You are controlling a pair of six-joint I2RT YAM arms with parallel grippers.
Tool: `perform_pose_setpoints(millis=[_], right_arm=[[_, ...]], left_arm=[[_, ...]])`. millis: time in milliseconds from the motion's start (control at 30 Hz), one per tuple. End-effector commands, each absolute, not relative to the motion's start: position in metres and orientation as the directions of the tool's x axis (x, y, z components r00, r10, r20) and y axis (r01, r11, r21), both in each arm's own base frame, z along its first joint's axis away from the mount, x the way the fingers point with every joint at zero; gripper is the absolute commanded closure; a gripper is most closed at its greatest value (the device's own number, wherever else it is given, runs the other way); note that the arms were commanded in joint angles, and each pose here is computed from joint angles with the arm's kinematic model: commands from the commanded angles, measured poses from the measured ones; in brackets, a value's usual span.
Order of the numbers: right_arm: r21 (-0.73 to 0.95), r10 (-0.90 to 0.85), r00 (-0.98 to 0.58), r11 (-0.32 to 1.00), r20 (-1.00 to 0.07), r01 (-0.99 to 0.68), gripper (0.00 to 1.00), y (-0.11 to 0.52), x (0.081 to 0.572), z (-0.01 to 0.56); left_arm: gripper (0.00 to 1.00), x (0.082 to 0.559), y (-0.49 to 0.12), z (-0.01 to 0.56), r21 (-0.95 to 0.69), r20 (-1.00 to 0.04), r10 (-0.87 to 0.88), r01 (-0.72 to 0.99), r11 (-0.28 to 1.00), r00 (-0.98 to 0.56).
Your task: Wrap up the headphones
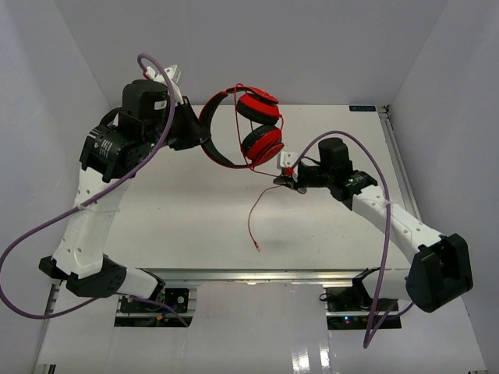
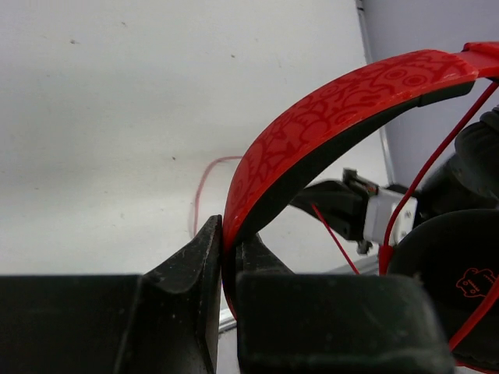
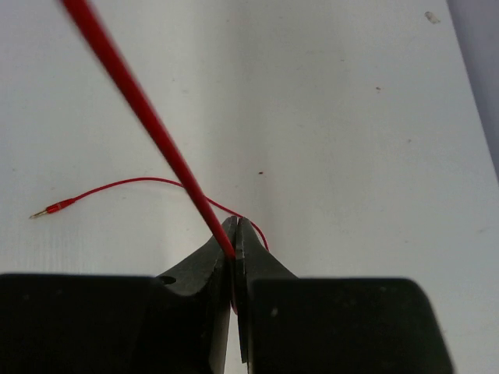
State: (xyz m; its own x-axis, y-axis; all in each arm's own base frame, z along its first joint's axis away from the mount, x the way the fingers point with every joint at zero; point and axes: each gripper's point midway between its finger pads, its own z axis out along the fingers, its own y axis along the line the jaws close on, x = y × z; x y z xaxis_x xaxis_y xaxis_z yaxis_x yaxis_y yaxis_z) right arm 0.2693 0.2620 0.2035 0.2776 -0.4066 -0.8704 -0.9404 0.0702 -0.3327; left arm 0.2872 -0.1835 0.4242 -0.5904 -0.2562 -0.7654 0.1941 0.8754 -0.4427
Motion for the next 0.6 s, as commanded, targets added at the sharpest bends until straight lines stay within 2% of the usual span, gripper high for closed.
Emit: perform_pose_setpoints(millis=[0, 233, 367, 533, 567], right_arm=[[-0.421, -0.421, 0.331, 0.14, -0.844, -0.896, 0.92, 0.267, 0.308, 0.239], [-0.42, -0.397, 0.353, 0.094, -0.847, -0.903, 0.92, 0.277, 0.315, 0.26], [-0.444, -0.408, 0.357, 0.14, -0.84, -0.885, 0.92, 0.269, 0.331, 0.272], [-0.431, -0.388, 0.323, 0.235, -0.863, -0.871, 0.92, 0.261, 0.343, 0.293], [-0.416, -0.375, 0.309, 0.249, -0.874, -0.875, 0.92, 0.261, 0.343, 0.298]], left_arm=[[1.0, 0.25, -0.215, 0.461, -0.578, -0.747, -0.259, 0.405, 0.708, -0.613], [1.0, 0.209, -0.246, 0.415, -0.549, -0.754, -0.024, 0.609, 0.573, -0.657], [1.0, 0.198, -0.247, 0.392, -0.509, -0.761, 0.041, 0.635, 0.581, -0.647], [1.0, 0.186, -0.263, 0.345, -0.479, -0.716, 0.158, 0.643, 0.597, -0.68], [1.0, 0.192, -0.264, 0.334, -0.443, -0.714, 0.179, 0.635, 0.632, -0.676]])
